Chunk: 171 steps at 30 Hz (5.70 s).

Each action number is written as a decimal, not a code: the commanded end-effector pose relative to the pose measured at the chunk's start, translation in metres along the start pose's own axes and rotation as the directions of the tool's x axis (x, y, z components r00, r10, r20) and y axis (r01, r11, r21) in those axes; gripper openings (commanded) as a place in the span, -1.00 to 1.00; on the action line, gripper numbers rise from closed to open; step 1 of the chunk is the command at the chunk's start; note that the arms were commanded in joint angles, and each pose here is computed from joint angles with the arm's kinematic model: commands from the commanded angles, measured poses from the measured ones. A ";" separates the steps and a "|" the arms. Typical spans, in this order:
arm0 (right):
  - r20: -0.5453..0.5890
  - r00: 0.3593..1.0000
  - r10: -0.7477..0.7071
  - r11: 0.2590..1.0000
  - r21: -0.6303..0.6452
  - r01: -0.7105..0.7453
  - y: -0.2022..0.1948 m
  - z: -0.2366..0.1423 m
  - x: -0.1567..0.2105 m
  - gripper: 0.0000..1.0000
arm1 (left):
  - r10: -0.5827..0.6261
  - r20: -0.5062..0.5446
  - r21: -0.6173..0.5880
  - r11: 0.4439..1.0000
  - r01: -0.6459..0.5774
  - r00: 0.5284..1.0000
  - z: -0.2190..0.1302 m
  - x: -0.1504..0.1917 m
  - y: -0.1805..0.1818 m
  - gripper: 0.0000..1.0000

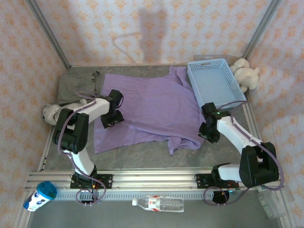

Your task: Fold and stack the mixed laundry pile

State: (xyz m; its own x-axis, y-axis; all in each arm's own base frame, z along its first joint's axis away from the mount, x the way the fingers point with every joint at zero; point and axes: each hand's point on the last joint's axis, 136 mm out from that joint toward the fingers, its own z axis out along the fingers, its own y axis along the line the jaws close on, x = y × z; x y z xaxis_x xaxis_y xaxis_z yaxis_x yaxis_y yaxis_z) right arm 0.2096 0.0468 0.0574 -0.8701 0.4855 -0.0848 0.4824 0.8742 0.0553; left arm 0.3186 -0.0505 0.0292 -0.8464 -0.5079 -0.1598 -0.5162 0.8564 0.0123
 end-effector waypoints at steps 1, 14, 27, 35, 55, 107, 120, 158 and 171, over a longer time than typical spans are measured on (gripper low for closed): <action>0.029 0.996 -0.085 0.995 -0.054 0.086 0.024 -0.023 0.004 -0.24 | 0.058 0.031 0.012 0.998 -0.059 0.998 -0.034 0.002 0.006 0.34; -0.043 0.861 -0.506 0.859 -0.117 0.499 0.127 0.008 0.106 -0.15 | 0.016 0.061 0.035 0.999 -0.018 0.998 -0.027 0.018 0.017 0.36; -0.018 0.864 -0.503 0.852 0.160 0.499 0.071 -0.031 0.088 -1.00 | 0.033 -0.035 -0.064 0.997 -0.036 0.999 0.028 0.026 0.022 0.34; 0.030 0.881 -0.471 0.881 -0.019 0.472 0.077 -0.091 0.096 -1.00 | 0.067 -0.039 -0.075 0.995 -0.070 0.997 0.031 0.023 0.020 0.33; -0.031 0.970 -0.243 0.968 0.057 0.244 0.049 -0.006 0.088 -0.40 | 0.082 -0.062 -0.053 0.995 -0.085 0.995 0.032 0.031 0.019 0.34; 0.140 0.941 -0.309 0.942 0.183 0.282 0.169 0.031 -0.065 0.13 | 0.009 0.023 -0.083 0.997 -0.007 1.000 0.001 0.035 0.058 0.36; -0.060 0.909 -0.413 0.911 -0.031 0.412 0.264 0.100 -0.070 0.20 | -0.087 -0.060 -0.145 0.986 0.078 0.994 0.005 0.067 0.102 0.37; 0.110 0.989 -0.097 0.992 -0.067 0.104 0.174 0.012 -0.197 0.16 | -0.146 0.095 0.185 0.975 0.126 0.985 0.016 -0.200 -0.123 -0.17; 0.198 0.978 0.068 0.996 -0.070 -0.055 0.145 0.001 -0.253 0.17 | -0.376 0.067 -0.011 0.926 0.377 0.924 0.059 -0.223 -0.031 -0.17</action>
State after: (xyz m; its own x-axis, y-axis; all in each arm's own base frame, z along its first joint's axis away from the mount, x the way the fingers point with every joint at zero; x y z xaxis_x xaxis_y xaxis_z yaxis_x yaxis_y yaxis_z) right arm 0.4884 0.0728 0.0743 -0.8377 0.5047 -0.2089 0.4822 0.8629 0.1510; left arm 0.5696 -0.0031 0.0254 -0.6297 -0.7367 -0.2465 -0.7110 0.6744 -0.1992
